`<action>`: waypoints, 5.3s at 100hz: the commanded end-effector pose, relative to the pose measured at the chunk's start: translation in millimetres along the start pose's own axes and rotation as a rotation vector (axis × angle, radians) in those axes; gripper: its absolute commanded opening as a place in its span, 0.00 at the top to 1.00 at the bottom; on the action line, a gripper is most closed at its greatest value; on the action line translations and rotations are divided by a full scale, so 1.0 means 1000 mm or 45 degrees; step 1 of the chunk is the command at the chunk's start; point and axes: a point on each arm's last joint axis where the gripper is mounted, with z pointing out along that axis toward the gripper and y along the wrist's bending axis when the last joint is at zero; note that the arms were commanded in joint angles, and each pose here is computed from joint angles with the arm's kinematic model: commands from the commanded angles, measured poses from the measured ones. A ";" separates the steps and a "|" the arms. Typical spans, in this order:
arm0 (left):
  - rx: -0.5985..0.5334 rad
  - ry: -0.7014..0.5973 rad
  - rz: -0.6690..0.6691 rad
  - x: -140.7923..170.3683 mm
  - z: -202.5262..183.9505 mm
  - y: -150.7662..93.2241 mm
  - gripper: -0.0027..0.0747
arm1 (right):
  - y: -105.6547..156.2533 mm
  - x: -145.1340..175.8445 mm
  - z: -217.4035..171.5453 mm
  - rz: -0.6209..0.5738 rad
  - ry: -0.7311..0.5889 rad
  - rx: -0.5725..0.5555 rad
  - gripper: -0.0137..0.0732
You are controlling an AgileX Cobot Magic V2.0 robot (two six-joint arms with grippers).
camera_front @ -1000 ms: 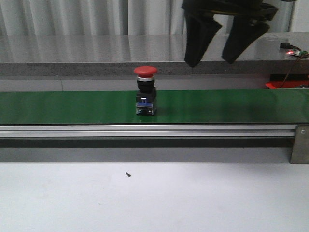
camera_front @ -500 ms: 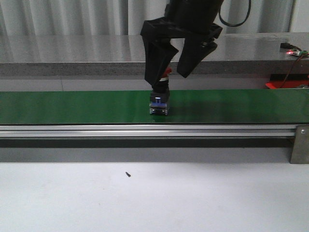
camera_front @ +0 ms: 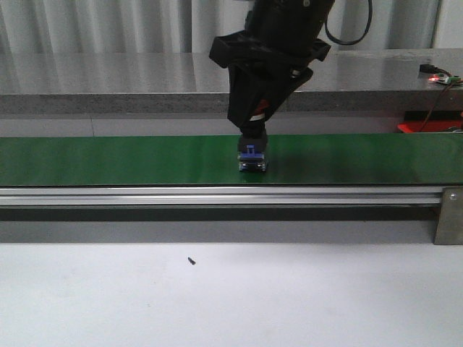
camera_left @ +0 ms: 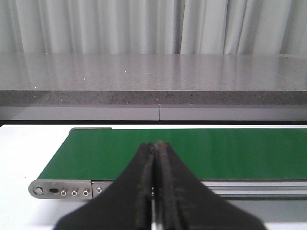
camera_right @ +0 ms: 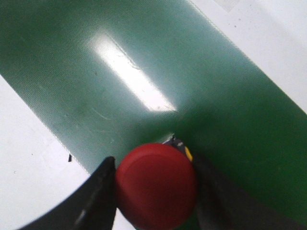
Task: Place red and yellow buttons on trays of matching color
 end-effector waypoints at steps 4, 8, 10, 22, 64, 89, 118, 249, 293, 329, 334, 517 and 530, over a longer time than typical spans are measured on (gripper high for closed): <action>-0.006 -0.085 -0.010 0.005 -0.001 0.001 0.99 | -0.002 -0.018 -0.044 0.004 -0.225 0.046 0.73; -0.006 -0.085 -0.010 0.005 -0.001 0.001 0.99 | -0.007 -0.018 -0.052 0.015 -0.253 0.064 0.73; -0.006 -0.085 -0.010 0.005 -0.001 0.001 0.99 | -0.010 -0.017 -0.057 0.023 -0.265 0.073 0.73; -0.006 -0.085 -0.010 0.005 -0.001 0.001 0.99 | -0.037 -0.012 -0.084 0.091 -0.327 0.152 0.73; -0.006 -0.085 -0.010 0.005 -0.001 0.001 0.99 | -0.157 0.046 -0.143 0.462 -0.372 0.435 0.73; -0.006 -0.085 -0.010 0.005 -0.001 0.001 0.99 | -0.209 0.091 -0.171 0.666 -0.369 0.576 0.73; -0.006 -0.085 -0.010 0.005 -0.001 0.001 0.99 | -0.245 0.142 -0.183 0.871 -0.366 0.691 0.73; -0.006 -0.085 -0.010 0.005 -0.001 0.001 0.99 | -0.285 0.192 -0.092 1.049 -0.203 0.630 0.46; -0.006 -0.085 -0.010 0.005 -0.001 0.001 0.99 | -0.279 0.187 -0.103 1.038 -0.215 0.630 0.37; -0.006 -0.085 -0.010 0.005 -0.001 0.001 0.99 | -0.254 0.180 -0.135 1.000 -0.268 0.656 0.38; -0.006 -0.085 -0.010 0.005 -0.001 0.001 0.99 | -0.247 0.180 -0.141 0.993 -0.286 0.669 0.40; -0.006 -0.085 -0.010 0.005 -0.001 0.001 0.99 | -0.001 0.267 -0.181 0.562 -1.085 0.873 0.91; -0.006 -0.085 -0.010 0.005 -0.001 0.001 0.99 | 0.010 0.281 -0.179 0.559 -1.141 0.882 0.91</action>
